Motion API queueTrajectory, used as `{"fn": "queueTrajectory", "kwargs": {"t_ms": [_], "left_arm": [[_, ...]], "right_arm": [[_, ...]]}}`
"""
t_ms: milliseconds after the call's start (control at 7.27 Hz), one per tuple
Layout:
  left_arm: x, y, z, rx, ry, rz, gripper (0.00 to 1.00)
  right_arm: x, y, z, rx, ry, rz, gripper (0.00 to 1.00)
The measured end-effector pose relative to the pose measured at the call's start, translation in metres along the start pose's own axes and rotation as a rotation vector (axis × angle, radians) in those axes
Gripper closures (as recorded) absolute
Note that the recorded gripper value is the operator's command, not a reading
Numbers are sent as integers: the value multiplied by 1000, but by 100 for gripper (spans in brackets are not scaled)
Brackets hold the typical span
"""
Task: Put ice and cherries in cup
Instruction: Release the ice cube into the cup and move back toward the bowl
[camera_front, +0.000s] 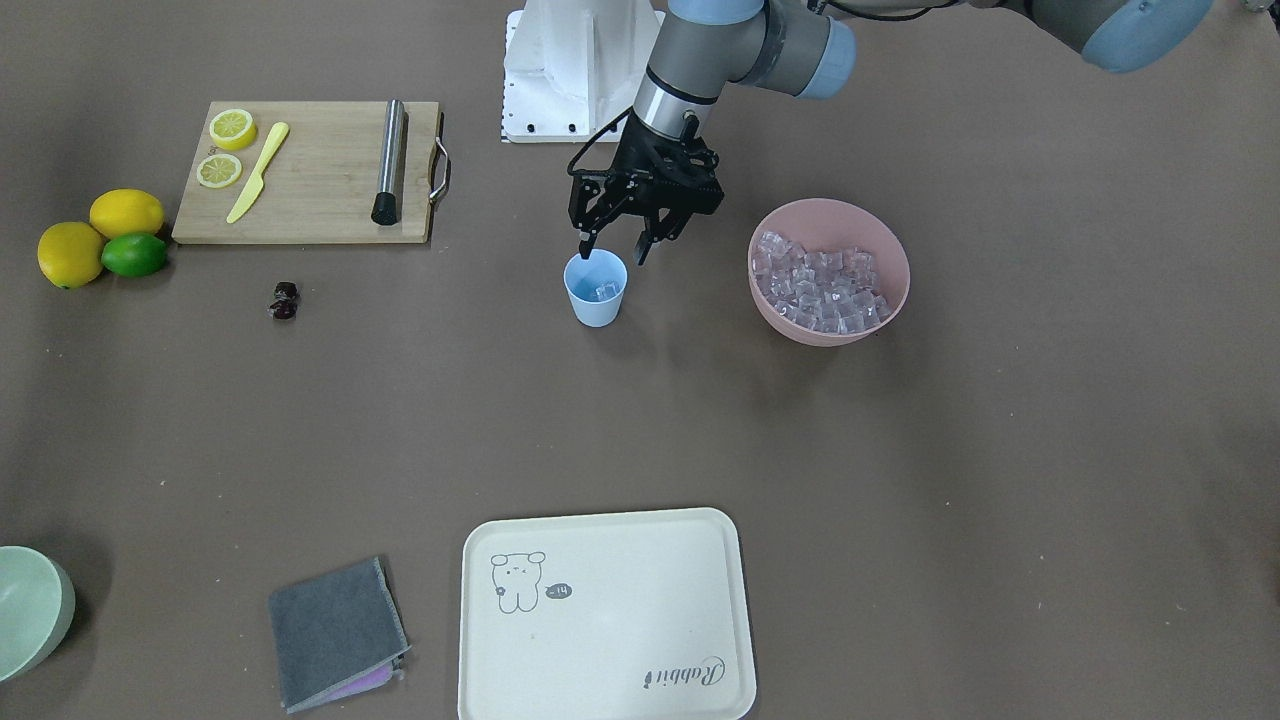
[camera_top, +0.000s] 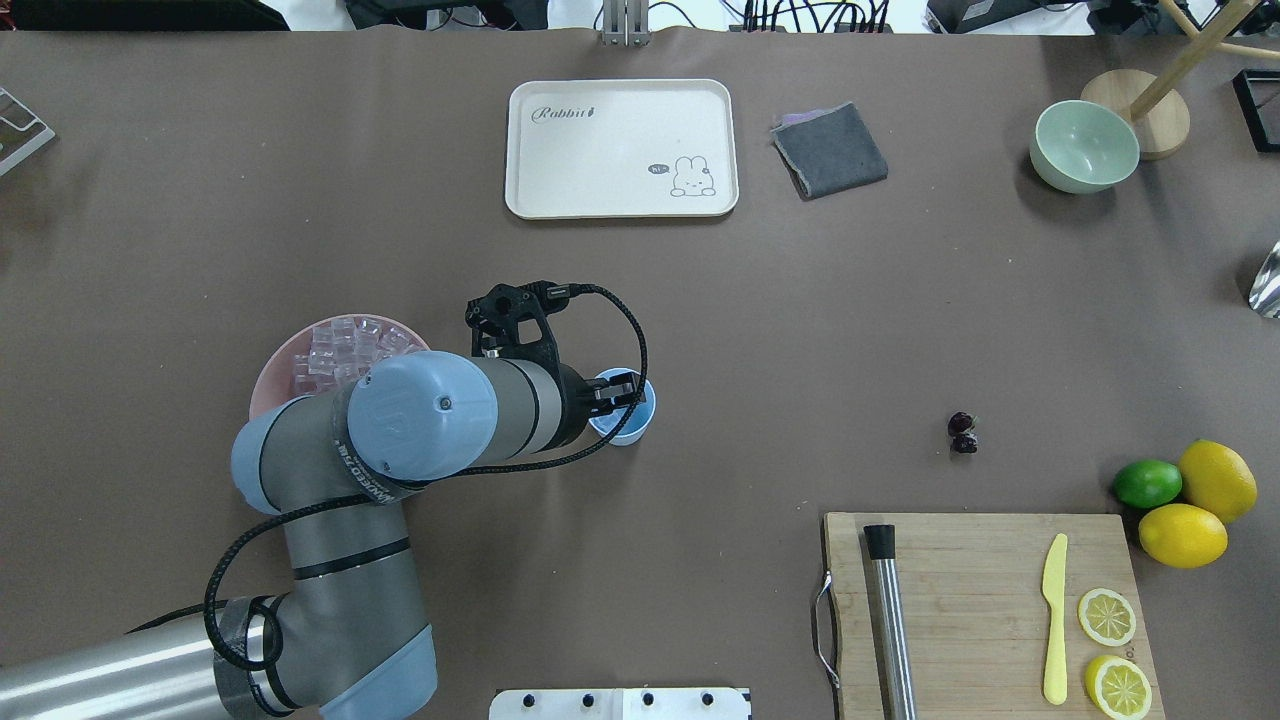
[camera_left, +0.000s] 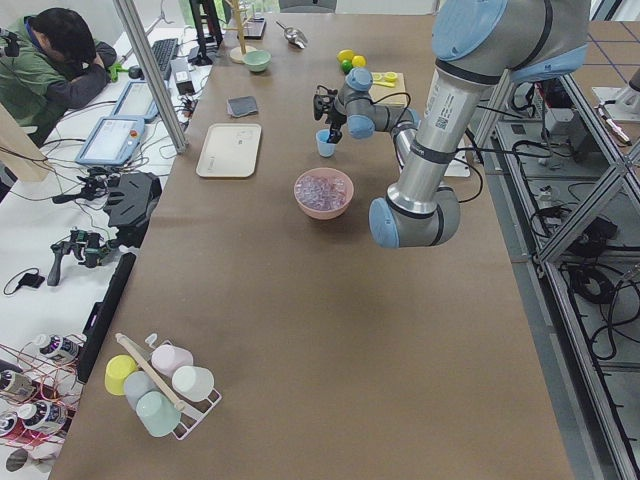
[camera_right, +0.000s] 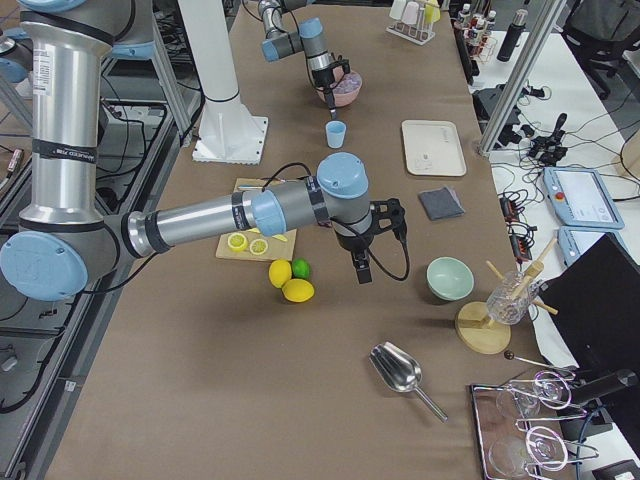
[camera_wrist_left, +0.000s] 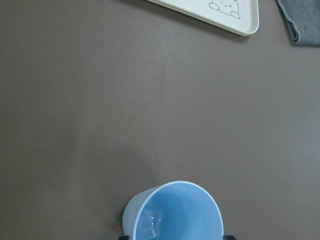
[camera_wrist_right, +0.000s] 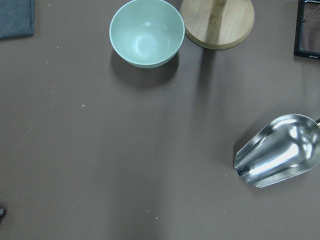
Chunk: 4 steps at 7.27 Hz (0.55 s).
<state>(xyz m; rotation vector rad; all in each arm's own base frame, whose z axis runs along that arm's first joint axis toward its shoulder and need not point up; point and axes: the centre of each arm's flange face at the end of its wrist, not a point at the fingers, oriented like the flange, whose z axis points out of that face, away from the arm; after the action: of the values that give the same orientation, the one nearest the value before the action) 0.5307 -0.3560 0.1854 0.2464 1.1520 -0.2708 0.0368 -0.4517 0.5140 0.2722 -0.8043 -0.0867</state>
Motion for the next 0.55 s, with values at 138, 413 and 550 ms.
{"fn": "queueTrajectory", "kwargs": {"t_ms": [138,413,550], "left_arm": [[-21,-2,-11,3,-10,32,3],[-78,-15,-35,17,-58,133,3],[-112,-31,-46,17,-98,173,3]], "right_arm": [[0,0,0,0,0,0,0],[0,0,0,-1,0,0,0],[0,1,0,-1,0,1,0]]}}
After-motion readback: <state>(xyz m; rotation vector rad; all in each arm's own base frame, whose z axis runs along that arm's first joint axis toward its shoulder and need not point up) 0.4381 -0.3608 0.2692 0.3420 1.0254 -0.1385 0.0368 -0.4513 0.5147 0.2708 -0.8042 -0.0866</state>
